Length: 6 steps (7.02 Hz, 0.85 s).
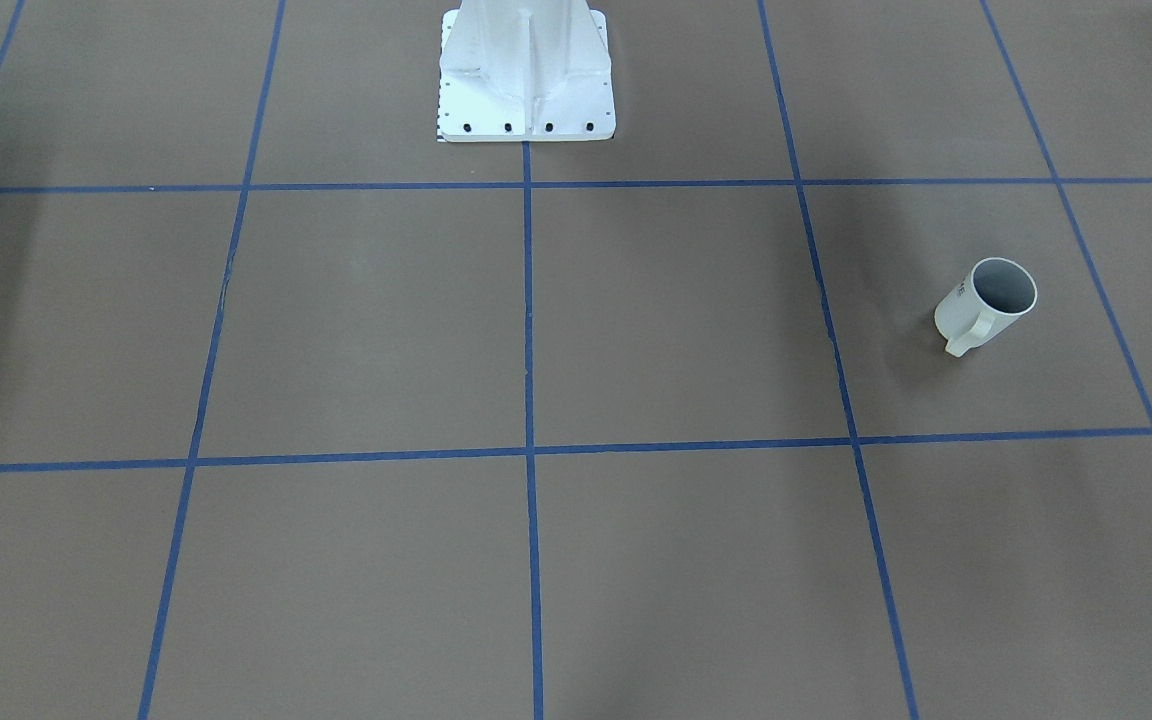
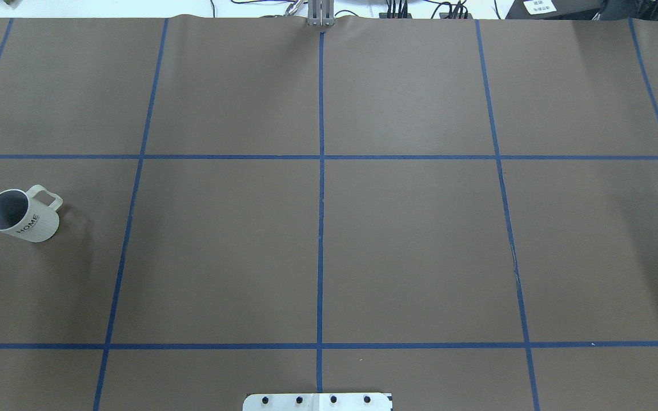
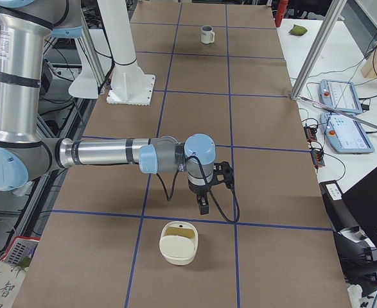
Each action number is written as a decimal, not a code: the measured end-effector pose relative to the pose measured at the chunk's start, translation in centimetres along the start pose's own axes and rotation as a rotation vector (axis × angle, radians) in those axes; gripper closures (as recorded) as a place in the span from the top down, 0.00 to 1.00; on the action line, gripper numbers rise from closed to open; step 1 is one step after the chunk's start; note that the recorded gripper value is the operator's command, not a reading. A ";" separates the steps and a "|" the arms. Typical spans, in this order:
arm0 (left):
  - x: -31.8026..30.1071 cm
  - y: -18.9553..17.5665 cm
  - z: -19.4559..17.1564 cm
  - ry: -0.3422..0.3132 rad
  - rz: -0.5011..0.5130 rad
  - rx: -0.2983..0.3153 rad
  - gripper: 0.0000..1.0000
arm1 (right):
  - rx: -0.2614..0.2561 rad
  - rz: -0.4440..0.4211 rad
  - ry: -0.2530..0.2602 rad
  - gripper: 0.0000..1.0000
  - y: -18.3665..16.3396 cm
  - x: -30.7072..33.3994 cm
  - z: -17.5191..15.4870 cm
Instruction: Left arm hands cup to right arm to dump lemon
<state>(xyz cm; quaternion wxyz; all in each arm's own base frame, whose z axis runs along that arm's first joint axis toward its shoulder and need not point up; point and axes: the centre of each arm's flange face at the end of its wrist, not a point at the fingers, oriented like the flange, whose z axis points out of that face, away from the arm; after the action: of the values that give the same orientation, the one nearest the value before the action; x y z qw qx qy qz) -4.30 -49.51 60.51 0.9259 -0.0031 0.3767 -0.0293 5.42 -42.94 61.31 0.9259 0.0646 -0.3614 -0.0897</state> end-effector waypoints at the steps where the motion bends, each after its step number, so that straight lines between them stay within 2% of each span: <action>1: -0.3 -0.1 -0.4 -0.004 0.014 0.006 1.00 | 0.002 0.012 0.001 1.00 -0.1 -0.1 -0.1; 6: -2.1 1.3 -1.4 0.002 0.026 0.012 1.00 | 0.015 0.161 -0.005 1.00 -0.9 -0.5 -0.6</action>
<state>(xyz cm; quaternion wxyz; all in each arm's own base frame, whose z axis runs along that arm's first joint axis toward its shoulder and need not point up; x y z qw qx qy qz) -6.68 -48.11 60.90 0.9258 0.0076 0.3774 -0.0194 5.36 -43.63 60.34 0.9286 0.0421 -0.3684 -0.0123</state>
